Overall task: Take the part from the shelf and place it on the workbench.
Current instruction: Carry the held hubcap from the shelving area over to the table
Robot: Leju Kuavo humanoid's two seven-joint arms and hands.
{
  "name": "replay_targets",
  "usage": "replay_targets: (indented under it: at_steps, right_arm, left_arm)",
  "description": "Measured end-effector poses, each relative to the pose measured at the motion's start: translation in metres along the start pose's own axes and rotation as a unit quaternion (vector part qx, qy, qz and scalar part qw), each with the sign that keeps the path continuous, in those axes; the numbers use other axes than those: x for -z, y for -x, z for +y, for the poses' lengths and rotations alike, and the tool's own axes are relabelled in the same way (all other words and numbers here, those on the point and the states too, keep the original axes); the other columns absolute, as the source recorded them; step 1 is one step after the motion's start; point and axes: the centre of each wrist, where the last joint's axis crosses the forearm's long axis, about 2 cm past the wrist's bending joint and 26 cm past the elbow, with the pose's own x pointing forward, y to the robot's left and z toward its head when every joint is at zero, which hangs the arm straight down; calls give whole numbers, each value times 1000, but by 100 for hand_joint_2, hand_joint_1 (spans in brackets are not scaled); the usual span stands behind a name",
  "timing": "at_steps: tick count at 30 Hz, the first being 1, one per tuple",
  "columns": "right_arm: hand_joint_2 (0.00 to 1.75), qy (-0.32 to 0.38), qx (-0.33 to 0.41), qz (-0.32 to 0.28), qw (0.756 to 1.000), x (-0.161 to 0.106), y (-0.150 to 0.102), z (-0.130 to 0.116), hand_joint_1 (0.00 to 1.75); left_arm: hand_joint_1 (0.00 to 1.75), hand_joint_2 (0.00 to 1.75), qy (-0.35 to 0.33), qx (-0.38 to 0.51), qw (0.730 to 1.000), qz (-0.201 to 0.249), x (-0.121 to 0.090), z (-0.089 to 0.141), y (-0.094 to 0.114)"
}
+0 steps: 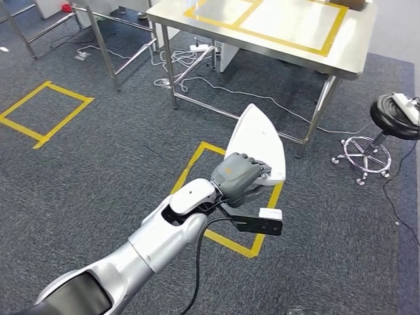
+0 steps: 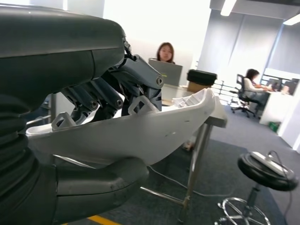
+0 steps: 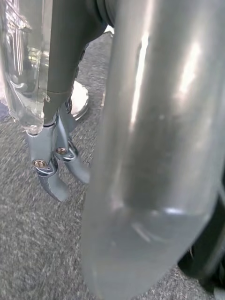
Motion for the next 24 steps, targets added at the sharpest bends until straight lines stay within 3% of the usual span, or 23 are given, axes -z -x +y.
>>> replay_targets:
  at_steps: [24]
  right_arm:
    - [0, 1, -6, 2, 1000, 0, 3, 0, 0]
  left_arm:
    - [175, 175, 5, -8, 1000, 2, -2, -5, -2]
